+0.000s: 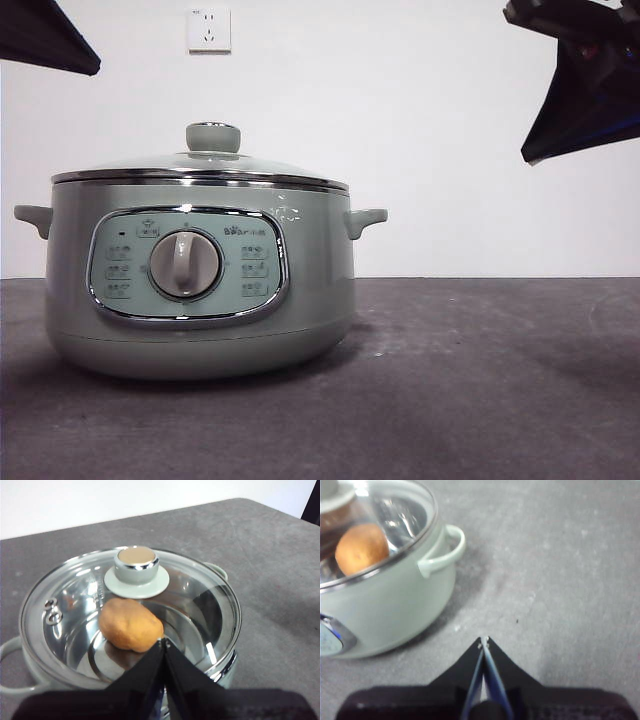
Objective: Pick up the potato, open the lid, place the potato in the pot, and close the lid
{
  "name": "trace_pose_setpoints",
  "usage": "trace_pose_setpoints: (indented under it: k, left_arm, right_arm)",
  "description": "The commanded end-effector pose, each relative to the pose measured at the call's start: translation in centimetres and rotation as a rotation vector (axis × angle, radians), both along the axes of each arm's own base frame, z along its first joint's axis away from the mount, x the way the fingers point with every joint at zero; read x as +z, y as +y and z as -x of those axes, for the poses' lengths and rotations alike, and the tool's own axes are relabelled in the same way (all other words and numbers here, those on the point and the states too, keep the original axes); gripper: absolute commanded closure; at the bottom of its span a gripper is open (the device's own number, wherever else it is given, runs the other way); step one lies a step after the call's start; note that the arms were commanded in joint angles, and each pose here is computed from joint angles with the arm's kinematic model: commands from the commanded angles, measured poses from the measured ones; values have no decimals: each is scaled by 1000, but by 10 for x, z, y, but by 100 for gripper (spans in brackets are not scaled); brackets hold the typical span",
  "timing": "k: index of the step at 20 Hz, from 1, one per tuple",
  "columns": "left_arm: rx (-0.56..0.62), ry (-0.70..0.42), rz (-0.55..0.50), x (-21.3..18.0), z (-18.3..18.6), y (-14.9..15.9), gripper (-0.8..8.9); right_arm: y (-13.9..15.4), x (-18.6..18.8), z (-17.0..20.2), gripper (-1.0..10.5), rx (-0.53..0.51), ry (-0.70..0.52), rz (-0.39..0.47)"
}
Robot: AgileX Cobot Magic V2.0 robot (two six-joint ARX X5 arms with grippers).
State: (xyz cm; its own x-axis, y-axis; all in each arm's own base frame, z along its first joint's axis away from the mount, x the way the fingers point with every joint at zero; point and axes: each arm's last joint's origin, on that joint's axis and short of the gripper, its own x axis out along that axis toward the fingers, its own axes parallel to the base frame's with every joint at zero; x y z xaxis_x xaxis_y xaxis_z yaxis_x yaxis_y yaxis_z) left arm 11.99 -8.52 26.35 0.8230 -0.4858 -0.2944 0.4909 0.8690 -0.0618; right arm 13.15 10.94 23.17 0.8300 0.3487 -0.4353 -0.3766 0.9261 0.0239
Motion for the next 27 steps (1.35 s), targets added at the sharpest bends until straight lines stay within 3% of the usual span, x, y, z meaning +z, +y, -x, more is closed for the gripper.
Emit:
trace_pose_setpoints:
  k: [1, 9, 11, 15, 20, 24, 27]
  left_arm:
    - [4, 19, -5, -3, 0, 0, 816]
    - [3, 16, -24, -3, 2, 2, 817]
    - [46, -41, -69, 1, 8, 12, 816]
    - [162, -84, -42, -1, 20, 36, 816]
    - [322, -123, 21, -46, 27, 62, 816]
    - [424, -217, 59, -85, 26, 74, 817]
    - [475, -206, 52, -104, 24, 79, 816]
  right_arm:
    - [0, -1, 0, 946, -11, 5, -13]
    - [0, -1, 0, 946, -11, 5, -13]
    - [0, -1, 0, 946, -11, 5, -13]
    - [0, -1, 0, 946, -11, 5, -13]
    - [0, -1, 0, 946, -11, 5, -13]
    - [0, -1, 0, 946, -11, 5, -13]
    - [0, -1, 0, 946, -11, 5, -13]
